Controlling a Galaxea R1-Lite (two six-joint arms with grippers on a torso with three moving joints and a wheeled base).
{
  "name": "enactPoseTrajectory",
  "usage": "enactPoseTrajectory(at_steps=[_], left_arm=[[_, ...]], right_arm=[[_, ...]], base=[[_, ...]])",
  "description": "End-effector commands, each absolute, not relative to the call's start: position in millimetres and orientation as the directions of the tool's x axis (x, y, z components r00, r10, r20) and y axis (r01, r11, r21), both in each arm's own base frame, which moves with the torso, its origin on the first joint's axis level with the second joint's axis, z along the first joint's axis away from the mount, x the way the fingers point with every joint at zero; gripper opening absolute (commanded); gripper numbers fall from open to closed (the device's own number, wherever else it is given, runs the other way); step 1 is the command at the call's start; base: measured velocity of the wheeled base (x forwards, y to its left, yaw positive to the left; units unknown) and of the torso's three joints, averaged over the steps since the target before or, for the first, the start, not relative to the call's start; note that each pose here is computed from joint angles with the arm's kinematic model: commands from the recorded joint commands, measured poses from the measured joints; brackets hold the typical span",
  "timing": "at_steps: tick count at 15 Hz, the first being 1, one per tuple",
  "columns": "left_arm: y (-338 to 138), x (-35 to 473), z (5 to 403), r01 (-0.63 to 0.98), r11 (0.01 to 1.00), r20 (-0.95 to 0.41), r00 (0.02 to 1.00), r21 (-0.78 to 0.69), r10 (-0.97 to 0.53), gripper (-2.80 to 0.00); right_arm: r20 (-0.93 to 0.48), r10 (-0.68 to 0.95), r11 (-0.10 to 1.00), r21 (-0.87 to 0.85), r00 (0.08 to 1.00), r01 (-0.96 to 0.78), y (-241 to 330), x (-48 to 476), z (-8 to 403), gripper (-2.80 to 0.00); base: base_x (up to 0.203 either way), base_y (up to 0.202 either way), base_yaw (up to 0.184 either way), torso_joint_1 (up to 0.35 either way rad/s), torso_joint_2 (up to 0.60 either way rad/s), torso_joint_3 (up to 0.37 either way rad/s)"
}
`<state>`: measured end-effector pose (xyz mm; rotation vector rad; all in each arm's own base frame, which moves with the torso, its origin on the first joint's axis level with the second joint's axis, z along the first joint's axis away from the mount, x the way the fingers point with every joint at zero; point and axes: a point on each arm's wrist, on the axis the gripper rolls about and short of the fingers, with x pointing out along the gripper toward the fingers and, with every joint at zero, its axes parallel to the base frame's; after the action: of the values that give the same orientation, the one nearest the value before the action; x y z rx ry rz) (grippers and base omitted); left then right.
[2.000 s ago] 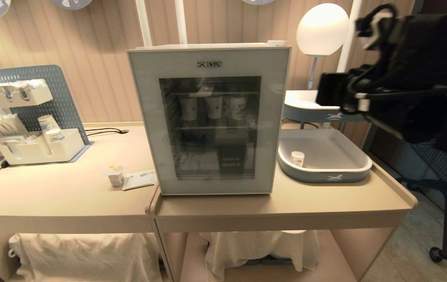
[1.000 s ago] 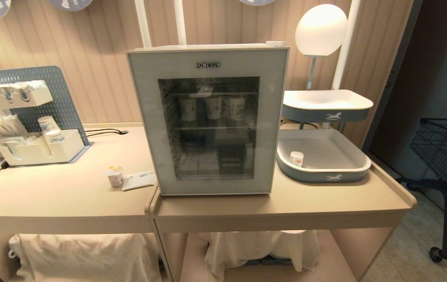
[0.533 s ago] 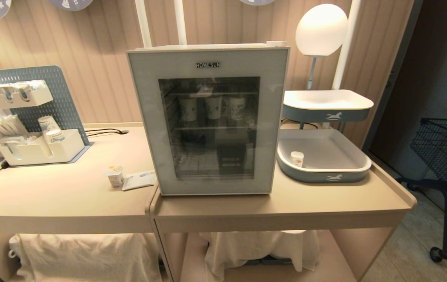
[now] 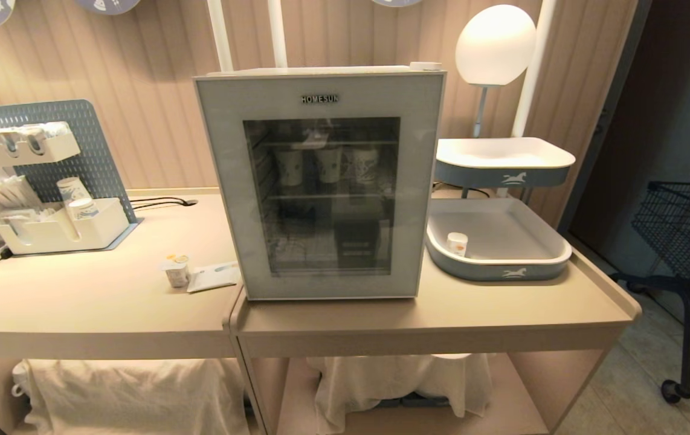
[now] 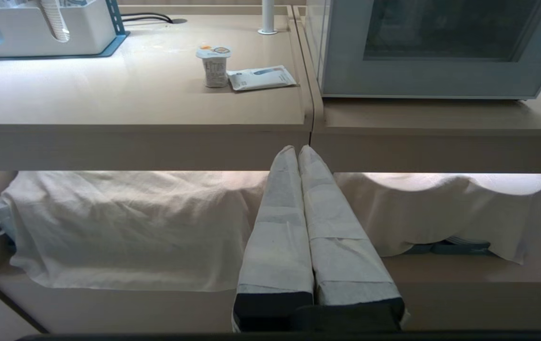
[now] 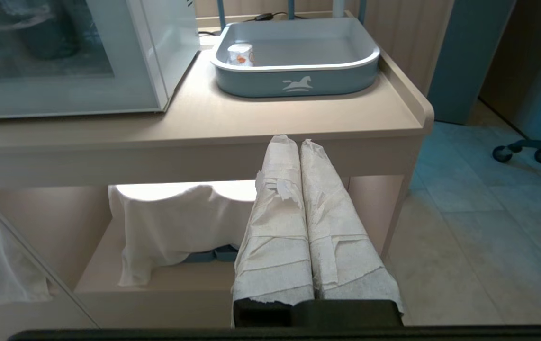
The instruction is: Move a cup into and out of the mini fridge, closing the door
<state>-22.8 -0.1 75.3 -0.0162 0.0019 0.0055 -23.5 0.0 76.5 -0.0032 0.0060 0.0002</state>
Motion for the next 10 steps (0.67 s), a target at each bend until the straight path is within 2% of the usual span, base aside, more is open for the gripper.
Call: enactPoseTrajectory(at_steps=[1, 3, 8, 10], left_arm=[[-0.1, -22.7, 74.9, -0.008, 1.000, -0.003, 1.000, -0.017, 0.008, -2.80], [-0.1, -22.7, 74.9, -0.008, 1.000, -0.003, 1.000, -0.017, 0.008, -2.80], [-0.1, -22.7, 74.9, -0.008, 1.000, -0.003, 1.000, -0.017, 0.008, -2.80], [-0.1, -22.7, 74.9, -0.008, 1.000, -0.003, 1.000, -0.017, 0.008, -2.80]], right_arm=[[-0.008, 0.000, 1.000, -0.002, 1.000, 0.000, -0.1, -23.3, 76.7, -2.80], [-0.006, 0.000, 1.000, 0.000, 1.000, 0.000, -0.1, -23.3, 76.8, -2.80], [-0.008, -0.002, 1.000, 0.000, 1.000, 0.002, -0.1, -23.2, 76.4, -2.80], [-0.008, -0.002, 1.000, 0.000, 1.000, 0.002, -0.1, -23.2, 76.4, -2.80]], base=[[0.000, 0.000, 0.000, 0.000, 0.00, 0.000], [0.003, 0.085, -0.012, 0.005, 0.00, 0.002], [0.000, 0.192, 0.002, 0.003, 0.00, 0.004], [0.000, 0.130, 0.000, 0.002, 0.00, 0.003]])
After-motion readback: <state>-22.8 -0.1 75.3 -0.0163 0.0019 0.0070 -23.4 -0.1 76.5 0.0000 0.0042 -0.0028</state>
